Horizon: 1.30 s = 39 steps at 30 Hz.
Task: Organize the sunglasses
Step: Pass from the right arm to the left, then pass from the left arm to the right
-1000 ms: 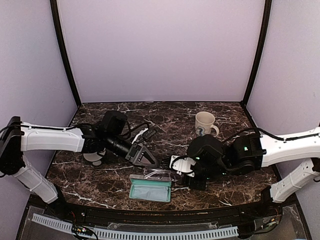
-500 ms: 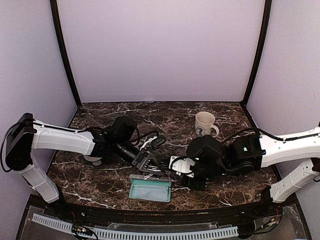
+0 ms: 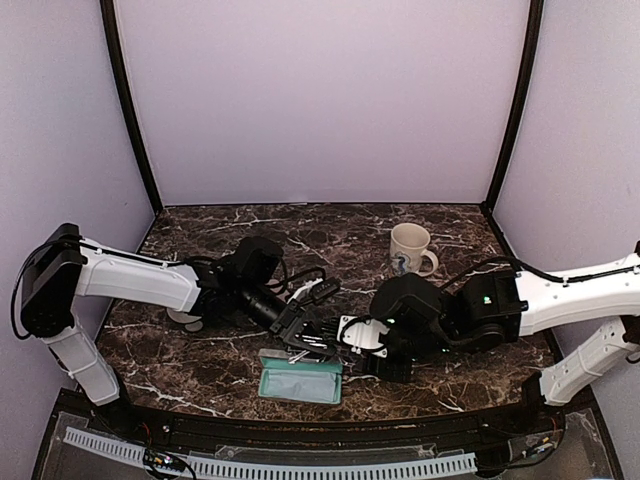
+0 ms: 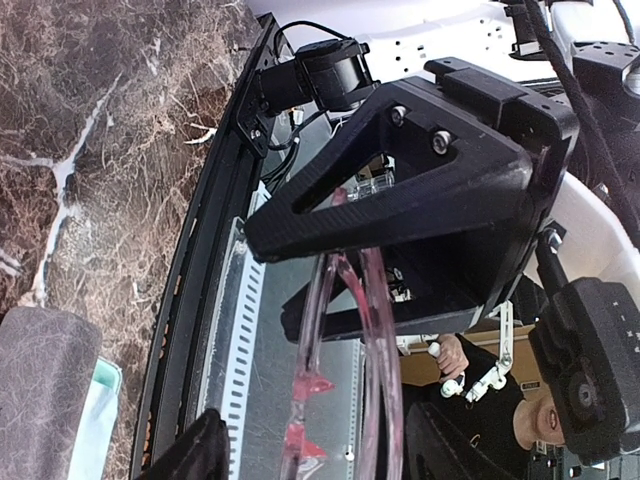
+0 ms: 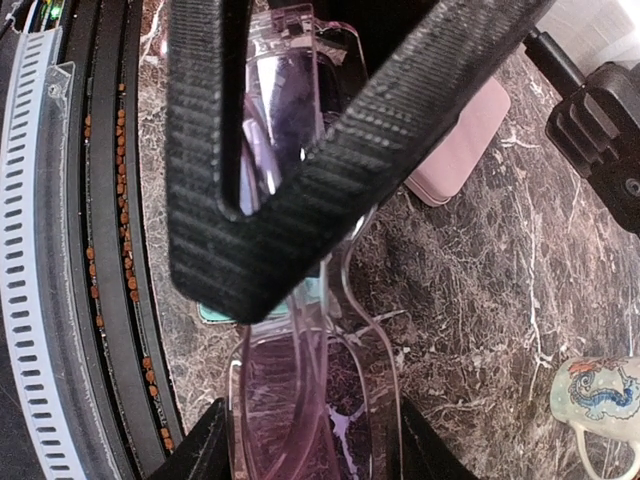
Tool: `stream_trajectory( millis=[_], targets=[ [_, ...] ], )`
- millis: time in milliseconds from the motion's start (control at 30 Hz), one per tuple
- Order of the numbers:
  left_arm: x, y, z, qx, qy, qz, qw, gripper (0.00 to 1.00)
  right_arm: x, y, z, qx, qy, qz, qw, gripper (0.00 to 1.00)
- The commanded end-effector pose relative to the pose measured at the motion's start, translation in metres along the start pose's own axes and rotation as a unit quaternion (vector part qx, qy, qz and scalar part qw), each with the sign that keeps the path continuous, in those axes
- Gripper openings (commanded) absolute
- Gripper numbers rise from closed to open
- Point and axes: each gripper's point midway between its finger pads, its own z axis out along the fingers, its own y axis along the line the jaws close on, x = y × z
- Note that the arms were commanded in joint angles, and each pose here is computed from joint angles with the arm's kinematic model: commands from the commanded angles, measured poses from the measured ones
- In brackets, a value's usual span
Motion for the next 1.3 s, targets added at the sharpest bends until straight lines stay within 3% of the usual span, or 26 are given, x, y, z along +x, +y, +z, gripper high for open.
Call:
stream_trajectory(
  millis=[0, 233, 333, 433, 667, 767, 1267],
  targets=[
    [-0.006, -0.019, -0.001, 0.014, -0.004, 0.043, 0.999, 0.59, -0.024, 0.007, -0.006, -0.015, -0.049, -0.002, 0.999, 0.24],
    [-0.003, -0.022, -0.005, 0.009, -0.003, 0.056, 0.998, 0.49, -0.027, 0.013, -0.016, -0.038, -0.063, -0.002, 0.997, 0.24],
    [-0.003, -0.023, -0.006, 0.008, -0.004, 0.062, 0.998, 0.62, -0.029, 0.016, -0.021, -0.047, -0.072, -0.002, 0.996, 0.23],
    [-0.003, -0.028, -0.008, 0.012, -0.005, 0.070, 0.997, 0.66, -0.028, 0.015, -0.023, -0.047, -0.071, -0.002, 0.996, 0.23],
    [0.001, -0.032, -0.009, 0.021, 0.014, 0.071, 0.997, 0.58, -0.023, 0.016, -0.017, -0.047, -0.055, -0.004, 0.997, 0.23],
    [0.002, -0.036, -0.008, 0.030, 0.021, 0.068, 0.997, 0.49, -0.021, 0.016, -0.014, -0.046, -0.047, -0.007, 0.998, 0.23],
    [0.012, -0.027, -0.005, 0.030, 0.042, 0.040, 0.998, 0.36, -0.027, 0.014, -0.004, -0.038, -0.038, -0.020, 0.998, 0.24]
  ],
)
